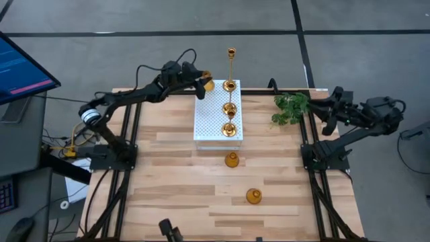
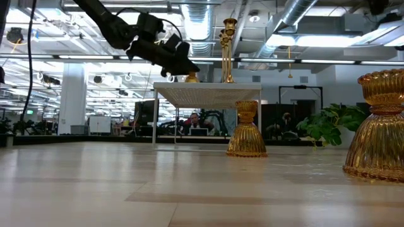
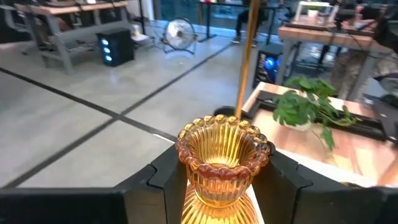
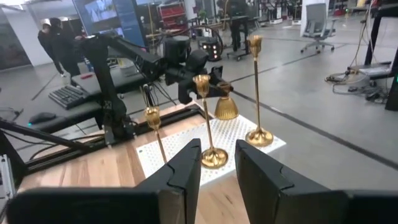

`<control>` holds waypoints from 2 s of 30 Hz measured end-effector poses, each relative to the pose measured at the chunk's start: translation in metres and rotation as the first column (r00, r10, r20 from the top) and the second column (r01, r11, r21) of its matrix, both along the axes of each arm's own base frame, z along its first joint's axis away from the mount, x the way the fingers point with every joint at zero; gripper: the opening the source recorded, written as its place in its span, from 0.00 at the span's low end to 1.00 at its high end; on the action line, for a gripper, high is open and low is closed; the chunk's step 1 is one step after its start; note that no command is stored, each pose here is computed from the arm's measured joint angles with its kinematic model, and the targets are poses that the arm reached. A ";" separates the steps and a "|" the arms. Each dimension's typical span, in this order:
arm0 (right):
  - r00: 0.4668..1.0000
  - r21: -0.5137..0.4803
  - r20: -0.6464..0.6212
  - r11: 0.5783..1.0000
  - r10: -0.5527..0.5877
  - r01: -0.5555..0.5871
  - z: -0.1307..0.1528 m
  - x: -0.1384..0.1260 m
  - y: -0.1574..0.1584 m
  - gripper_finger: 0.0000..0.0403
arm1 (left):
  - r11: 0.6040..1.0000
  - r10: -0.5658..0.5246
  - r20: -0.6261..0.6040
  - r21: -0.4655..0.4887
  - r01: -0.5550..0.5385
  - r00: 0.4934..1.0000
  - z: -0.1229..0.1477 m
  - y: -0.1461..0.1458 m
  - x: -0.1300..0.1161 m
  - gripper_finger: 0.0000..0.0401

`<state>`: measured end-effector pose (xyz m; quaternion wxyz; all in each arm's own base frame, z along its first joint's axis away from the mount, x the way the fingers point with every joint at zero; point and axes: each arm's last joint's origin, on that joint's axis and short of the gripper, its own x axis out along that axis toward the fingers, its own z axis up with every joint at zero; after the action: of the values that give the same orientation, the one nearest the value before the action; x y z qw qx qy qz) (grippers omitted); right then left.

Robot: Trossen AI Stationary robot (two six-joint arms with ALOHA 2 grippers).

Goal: Pick & Place candle stick holders
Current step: Put the left orange candle holder on the shelf, then adjust the shelf

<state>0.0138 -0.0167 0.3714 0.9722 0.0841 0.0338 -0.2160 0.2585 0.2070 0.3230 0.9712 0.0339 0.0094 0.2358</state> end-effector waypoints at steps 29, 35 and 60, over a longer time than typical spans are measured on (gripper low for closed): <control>0.999 0.033 0.033 0.999 -0.002 0.001 -0.010 -0.006 -0.002 0.23 | 0.997 -0.059 -0.085 0.051 0.064 0.995 -0.024 0.016 0.009 0.38; 0.999 0.033 0.033 0.999 -0.002 0.001 -0.010 -0.006 -0.002 0.23 | 0.996 -0.062 -0.087 0.053 0.067 0.994 -0.024 0.015 0.009 0.46; 0.998 0.038 0.030 0.998 0.054 -0.055 -0.010 -0.006 -0.001 0.23 | 0.986 0.033 -0.083 0.166 -0.019 0.996 0.022 -0.010 -0.023 0.81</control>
<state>0.0081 -0.0176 0.3611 0.9762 0.1053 0.0261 -0.1876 0.2351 0.1966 0.3450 0.9606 0.1240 0.0319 0.2468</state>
